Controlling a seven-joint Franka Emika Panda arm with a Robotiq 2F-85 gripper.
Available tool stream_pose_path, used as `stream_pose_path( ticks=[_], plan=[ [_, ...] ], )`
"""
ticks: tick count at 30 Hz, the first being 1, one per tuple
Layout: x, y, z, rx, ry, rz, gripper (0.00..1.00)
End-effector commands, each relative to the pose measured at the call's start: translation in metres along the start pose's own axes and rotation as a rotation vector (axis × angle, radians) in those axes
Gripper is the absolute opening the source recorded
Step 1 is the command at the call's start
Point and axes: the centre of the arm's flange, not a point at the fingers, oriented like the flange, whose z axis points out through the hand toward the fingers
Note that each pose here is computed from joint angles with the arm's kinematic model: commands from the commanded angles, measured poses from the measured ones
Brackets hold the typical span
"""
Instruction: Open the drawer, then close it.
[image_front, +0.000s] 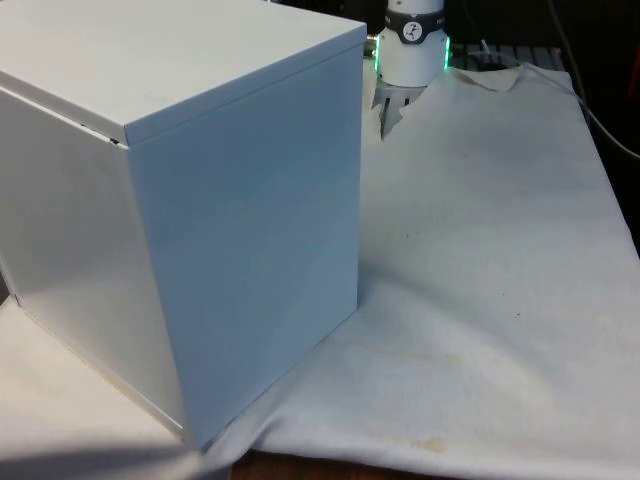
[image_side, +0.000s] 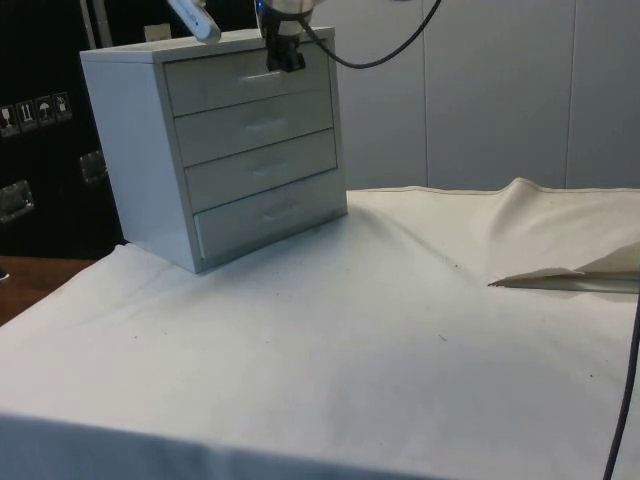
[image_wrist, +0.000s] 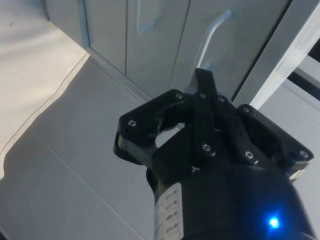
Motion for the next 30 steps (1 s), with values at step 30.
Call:
stream_pose_path(
  ticks=[30],
  plan=[
    [0.001, -0.02, -0.03, -0.006, -0.01, -0.002, 0.37]
  ],
)
